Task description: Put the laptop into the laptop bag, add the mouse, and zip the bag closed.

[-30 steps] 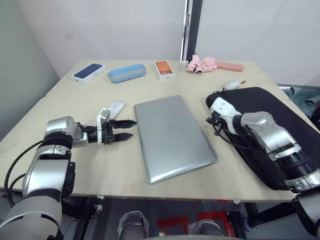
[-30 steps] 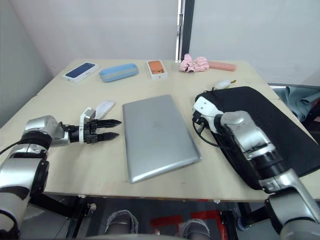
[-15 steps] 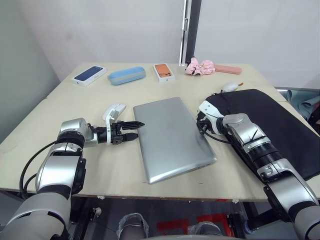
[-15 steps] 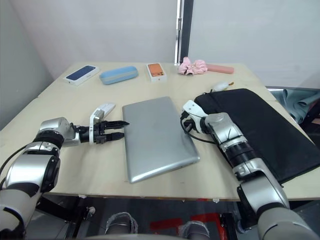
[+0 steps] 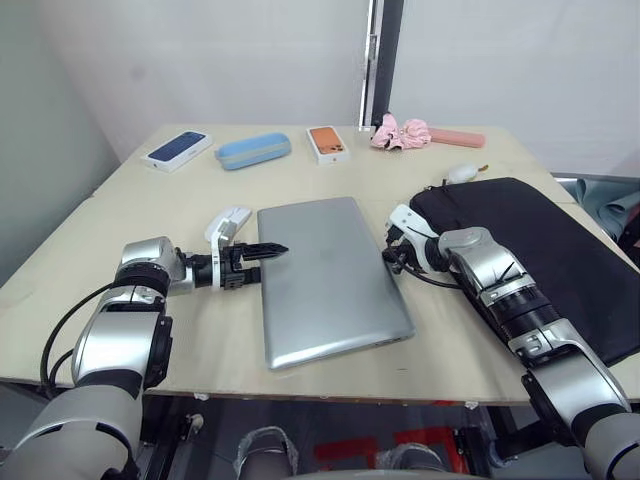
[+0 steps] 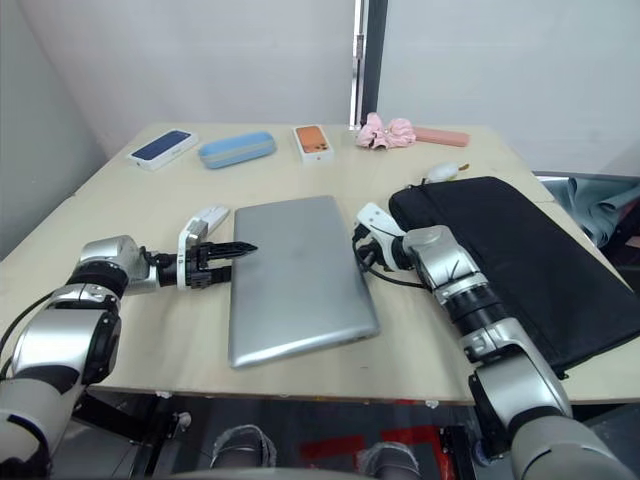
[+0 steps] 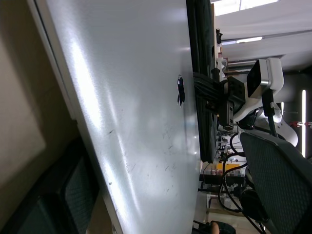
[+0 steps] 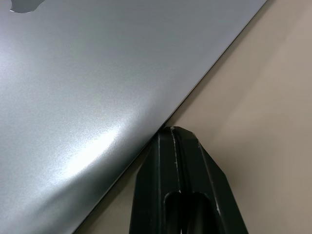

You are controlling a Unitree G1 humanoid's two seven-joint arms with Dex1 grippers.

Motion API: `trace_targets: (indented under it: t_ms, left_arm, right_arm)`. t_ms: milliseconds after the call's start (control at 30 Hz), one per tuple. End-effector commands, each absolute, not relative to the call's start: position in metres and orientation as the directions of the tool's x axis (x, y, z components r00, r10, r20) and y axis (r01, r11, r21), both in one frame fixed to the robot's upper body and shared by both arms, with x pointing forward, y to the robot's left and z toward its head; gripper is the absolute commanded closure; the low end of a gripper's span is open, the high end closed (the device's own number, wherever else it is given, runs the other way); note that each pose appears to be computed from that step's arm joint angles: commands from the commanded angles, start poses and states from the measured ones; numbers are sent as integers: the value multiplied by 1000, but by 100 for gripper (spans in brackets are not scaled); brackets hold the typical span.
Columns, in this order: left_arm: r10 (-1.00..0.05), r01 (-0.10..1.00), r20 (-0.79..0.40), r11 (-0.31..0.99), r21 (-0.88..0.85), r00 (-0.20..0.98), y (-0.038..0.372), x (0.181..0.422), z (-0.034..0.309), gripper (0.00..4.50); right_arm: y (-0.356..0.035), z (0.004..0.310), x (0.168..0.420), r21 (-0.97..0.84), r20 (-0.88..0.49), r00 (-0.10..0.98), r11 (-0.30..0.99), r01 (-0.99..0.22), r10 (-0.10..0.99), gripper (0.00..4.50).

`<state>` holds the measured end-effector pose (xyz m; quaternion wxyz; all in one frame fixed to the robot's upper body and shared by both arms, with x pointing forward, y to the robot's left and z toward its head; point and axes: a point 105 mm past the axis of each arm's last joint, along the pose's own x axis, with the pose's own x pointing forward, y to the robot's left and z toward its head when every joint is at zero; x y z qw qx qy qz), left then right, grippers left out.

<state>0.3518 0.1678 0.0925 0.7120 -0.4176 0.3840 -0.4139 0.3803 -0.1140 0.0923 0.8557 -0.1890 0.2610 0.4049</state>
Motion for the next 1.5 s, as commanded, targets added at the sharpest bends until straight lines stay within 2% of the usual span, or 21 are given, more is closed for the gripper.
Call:
trace_targets:
  t_ms: [33, 100, 200, 500, 533, 767, 900, 1133, 1200, 1300, 1367, 1500]
  left_arm:
    - [-936, 345, -155, 266, -900, 316, 155, 350, 94, 0]
    - [-942, 343, -139, 245, -907, 306, 156, 349, 96, 0]
    - [-941, 323, -160, 257, -911, 297, 156, 347, 94, 80]
    - [-945, 321, -146, 241, -916, 294, 148, 350, 98, 399]
    - [-945, 323, -139, 236, -917, 295, 148, 350, 99, 414]
    - [-947, 351, -91, 202, -914, 307, 155, 353, 120, 417]
    - [-958, 375, -82, 186, -908, 276, 161, 348, 137, 419]
    - [-966, 401, -114, 202, -894, 234, 177, 327, 158, 419]
    - [-962, 394, -105, 201, -897, 252, 184, 324, 168, 419]
    - [-955, 380, -112, 214, -900, 273, 189, 321, 174, 419]
    - [-952, 372, -109, 215, -903, 286, 191, 319, 177, 419]
    - [-947, 367, -111, 223, -903, 303, 197, 313, 178, 419]
  right_arm:
    - [-96, 101, 377, -112, -566, 497, 536, -837, 658, 446]
    - [-98, 102, 377, -110, -561, 498, 537, -837, 661, 446]
    - [-99, 102, 377, -105, -556, 498, 538, -837, 665, 450]
    - [-95, 105, 376, -105, -547, 491, 527, -844, 678, 450]
    - [-95, 105, 376, -105, -547, 492, 527, -843, 678, 450]
    - [-103, 115, 379, -118, -525, 520, 547, -829, 674, 450]
    - [-101, 152, 379, -169, -382, 561, 541, -824, 735, 450]
    - [-117, 201, 345, -178, -221, 584, 556, -812, 781, 450]
    - [-132, 223, 325, -204, -156, 599, 567, -798, 786, 396]
    - [-149, 235, 301, -197, -145, 609, 580, -790, 780, 296]
    - [-170, 239, 284, -167, -167, 646, 624, -763, 745, 229]
    - [-222, 248, 228, -162, -282, 702, 689, -706, 654, 92]
